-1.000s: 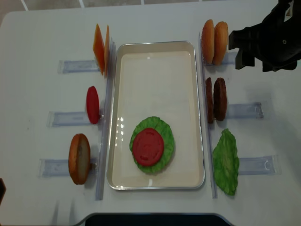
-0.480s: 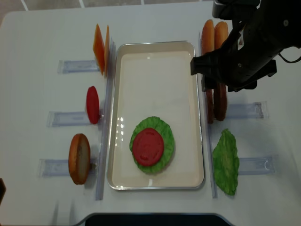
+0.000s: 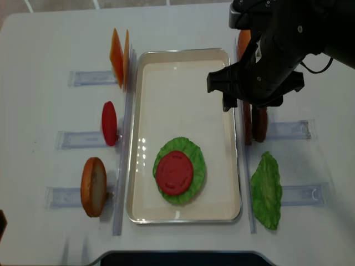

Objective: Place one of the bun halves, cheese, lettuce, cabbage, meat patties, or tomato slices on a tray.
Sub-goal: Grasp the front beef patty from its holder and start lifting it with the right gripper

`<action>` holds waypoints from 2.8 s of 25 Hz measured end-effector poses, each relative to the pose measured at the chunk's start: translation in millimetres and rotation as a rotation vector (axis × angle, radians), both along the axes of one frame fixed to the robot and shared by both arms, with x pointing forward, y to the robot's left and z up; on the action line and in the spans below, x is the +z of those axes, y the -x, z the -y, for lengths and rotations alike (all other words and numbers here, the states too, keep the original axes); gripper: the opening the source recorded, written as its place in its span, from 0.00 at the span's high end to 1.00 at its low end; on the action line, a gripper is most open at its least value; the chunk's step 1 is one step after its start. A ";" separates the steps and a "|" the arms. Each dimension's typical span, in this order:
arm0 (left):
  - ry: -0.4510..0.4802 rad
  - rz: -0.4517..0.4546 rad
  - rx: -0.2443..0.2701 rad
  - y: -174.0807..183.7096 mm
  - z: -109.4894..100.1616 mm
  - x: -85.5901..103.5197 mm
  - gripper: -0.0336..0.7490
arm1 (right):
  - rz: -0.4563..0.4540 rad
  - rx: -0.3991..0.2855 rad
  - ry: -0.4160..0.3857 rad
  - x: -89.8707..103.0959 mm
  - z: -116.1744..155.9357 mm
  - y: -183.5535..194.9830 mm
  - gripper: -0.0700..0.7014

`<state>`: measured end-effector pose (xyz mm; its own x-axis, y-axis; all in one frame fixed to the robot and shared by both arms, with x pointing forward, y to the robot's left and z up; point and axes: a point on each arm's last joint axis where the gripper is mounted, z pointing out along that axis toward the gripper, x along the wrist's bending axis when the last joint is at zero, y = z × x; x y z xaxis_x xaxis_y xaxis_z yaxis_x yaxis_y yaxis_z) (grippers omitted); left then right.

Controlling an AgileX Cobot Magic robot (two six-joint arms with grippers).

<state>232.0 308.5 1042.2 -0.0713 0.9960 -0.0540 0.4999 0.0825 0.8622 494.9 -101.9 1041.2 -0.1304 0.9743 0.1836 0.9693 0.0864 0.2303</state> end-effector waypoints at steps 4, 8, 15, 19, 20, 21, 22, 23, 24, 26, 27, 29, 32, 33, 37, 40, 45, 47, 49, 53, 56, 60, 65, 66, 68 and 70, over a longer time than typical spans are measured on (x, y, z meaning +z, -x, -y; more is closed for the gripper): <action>0.000 0.000 0.000 0.0 0.0 0.0 0.52 | -0.025 0.002 0.025 -11.6 -2.6 -4.1 0.30; 0.000 0.000 0.000 0.0 0.0 0.0 0.52 | -0.019 0.011 0.062 -16.8 -1.6 -7.2 0.30; 0.000 0.000 0.000 0.0 0.0 0.0 0.52 | -0.008 0.020 0.100 -19.2 0.8 -9.1 0.30; 0.000 0.000 0.000 0.0 0.0 0.0 0.52 | -0.007 0.020 0.100 -19.2 0.8 -9.3 0.30; 0.000 0.000 0.000 0.0 0.0 0.0 0.52 | -0.007 0.019 0.100 -19.2 0.9 -9.3 0.30; 0.000 0.000 0.000 0.0 0.0 0.0 0.52 | -0.007 0.019 0.101 -19.2 0.9 -9.3 0.30; 0.000 0.000 0.000 0.0 0.0 0.0 0.52 | -0.007 0.019 0.101 -19.2 0.9 -9.3 0.30; 0.000 0.000 0.000 0.0 0.0 0.0 0.52 | -0.006 0.019 0.100 -19.2 0.8 -9.4 0.30; 0.000 0.000 0.000 0.0 0.0 0.0 0.52 | -0.006 0.019 0.100 -19.2 0.8 -9.4 0.30; 0.000 0.000 0.000 0.0 0.0 0.0 0.52 | -0.005 0.019 0.099 -19.2 0.8 -9.4 0.30; 0.000 0.000 0.000 0.0 0.0 0.0 0.52 | -0.004 0.019 0.099 -19.1 0.7 -9.5 0.30; 0.000 0.000 0.000 0.0 0.0 0.0 0.52 | -0.003 0.019 0.098 -19.1 0.6 -9.6 0.30; 0.000 0.000 0.000 0.0 0.0 0.0 0.52 | -0.003 0.018 0.097 -19.1 0.6 -9.6 0.30; 0.000 0.000 0.000 0.0 0.0 0.0 0.52 | -0.003 0.015 0.097 -19.1 0.9 -9.9 0.30; 0.000 0.000 0.000 0.0 0.0 0.0 0.52 | -0.005 0.006 0.095 -19.1 1.1 -10.0 0.30; 0.000 0.000 0.000 0.0 0.0 0.0 0.52 | -0.013 0.001 0.098 -21.9 0.9 -11.2 0.30; 0.000 0.000 0.000 0.0 0.0 0.0 0.52 | -0.035 0.001 0.110 -31.5 -1.5 -14.0 0.30; 0.000 0.000 0.000 0.0 0.0 0.0 0.52 | -0.039 0.001 0.113 -34.0 -2.2 -14.8 0.30; 0.000 0.000 0.000 0.0 0.0 0.0 0.52 | -0.038 0.001 0.112 -35.3 -2.8 -15.6 0.30; 0.000 0.000 0.000 0.0 0.0 0.0 0.52 | -0.032 0.001 0.106 -38.0 -4.3 -17.6 0.30; 0.000 0.000 0.000 0.0 0.0 0.0 0.52 | -0.043 0.000 0.114 -43.5 -5.5 -19.1 0.30; 0.000 0.000 0.000 0.0 0.0 0.0 0.52 | -0.048 0.003 0.126 -47.5 -5.7 -20.4 0.30; 0.000 0.000 0.000 0.0 0.0 0.0 0.52 | -0.026 0.015 0.155 -47.6 -3.3 -22.5 0.33; 0.000 0.000 0.000 0.0 0.0 0.0 0.52 | -0.022 0.017 0.160 -47.6 -2.9 -22.8 0.35; 0.000 0.000 0.000 0.0 0.0 0.0 0.52 | -0.020 0.017 0.162 -47.6 -2.7 -22.9 0.40; 0.000 0.000 0.000 0.0 0.0 0.0 0.52 | -0.019 0.019 0.164 -47.6 -2.5 -23.1 0.45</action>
<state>232.0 308.5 1042.2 -0.0713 0.9960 -0.0540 0.4999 0.0825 0.8622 517.9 -99.4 993.6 -0.1468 0.9889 0.0250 0.9711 0.1393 0.1937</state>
